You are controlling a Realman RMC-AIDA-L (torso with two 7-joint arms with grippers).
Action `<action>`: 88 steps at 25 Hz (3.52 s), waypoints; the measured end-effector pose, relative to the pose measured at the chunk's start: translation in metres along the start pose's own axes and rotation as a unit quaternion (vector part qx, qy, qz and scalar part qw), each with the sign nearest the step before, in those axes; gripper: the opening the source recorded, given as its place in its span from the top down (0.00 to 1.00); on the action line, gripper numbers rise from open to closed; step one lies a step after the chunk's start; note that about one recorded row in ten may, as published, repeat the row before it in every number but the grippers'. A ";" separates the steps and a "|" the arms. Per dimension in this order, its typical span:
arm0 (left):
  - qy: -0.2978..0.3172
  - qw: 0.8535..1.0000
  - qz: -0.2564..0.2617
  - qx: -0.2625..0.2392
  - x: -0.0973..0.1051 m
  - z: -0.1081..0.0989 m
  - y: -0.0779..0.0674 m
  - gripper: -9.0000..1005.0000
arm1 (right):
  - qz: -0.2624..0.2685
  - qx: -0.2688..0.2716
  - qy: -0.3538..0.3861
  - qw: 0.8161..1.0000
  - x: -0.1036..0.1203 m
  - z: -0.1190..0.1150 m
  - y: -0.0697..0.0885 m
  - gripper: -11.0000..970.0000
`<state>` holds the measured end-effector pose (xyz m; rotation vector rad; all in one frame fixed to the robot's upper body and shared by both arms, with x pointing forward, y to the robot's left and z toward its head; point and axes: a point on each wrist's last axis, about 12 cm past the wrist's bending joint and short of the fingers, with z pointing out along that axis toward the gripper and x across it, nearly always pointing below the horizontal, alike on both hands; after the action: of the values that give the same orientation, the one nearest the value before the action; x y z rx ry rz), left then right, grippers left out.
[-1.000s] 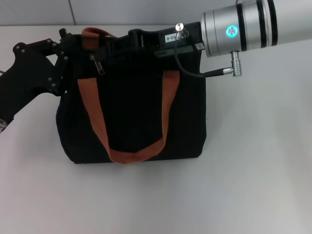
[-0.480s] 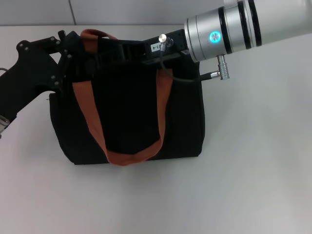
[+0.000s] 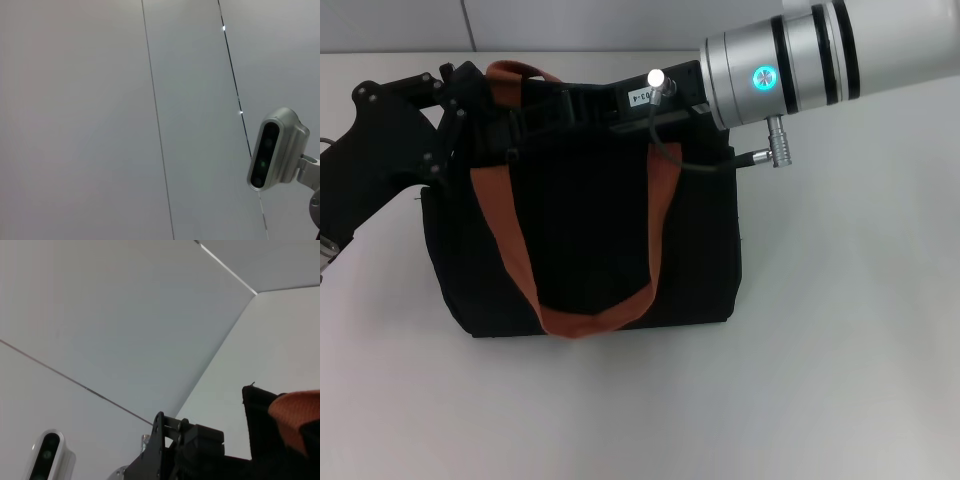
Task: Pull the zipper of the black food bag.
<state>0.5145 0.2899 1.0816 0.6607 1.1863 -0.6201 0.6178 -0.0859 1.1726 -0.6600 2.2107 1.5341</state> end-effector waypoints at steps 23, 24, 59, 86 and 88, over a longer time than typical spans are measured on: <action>-0.003 1.000 -0.001 0.006 -0.001 0.001 -0.001 0.95 | -0.030 0.009 -0.012 0.999 -0.003 0.001 -0.002 0.89; -0.004 1.000 -0.001 0.007 -0.001 0.002 -0.001 0.95 | -0.030 0.009 -0.012 0.999 -0.003 0.001 -0.002 0.92; -0.007 1.000 0.003 -0.009 -0.003 -0.002 0.004 0.94 | 0.005 0.117 -0.091 0.989 0.031 -0.099 -0.017 0.86; 0.011 0.997 -0.074 -0.019 0.002 -0.005 0.004 0.94 | -0.405 -0.110 -0.165 0.893 0.163 -0.114 -0.031 0.31; 0.016 0.996 -0.086 -0.020 0.003 -0.006 0.005 0.94 | -0.413 -0.097 -0.153 0.892 0.178 -0.109 -0.038 0.28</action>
<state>0.5151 0.2970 1.0780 0.5400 1.2921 -0.7293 0.4893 -0.2288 1.0838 -1.1382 1.2698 1.2687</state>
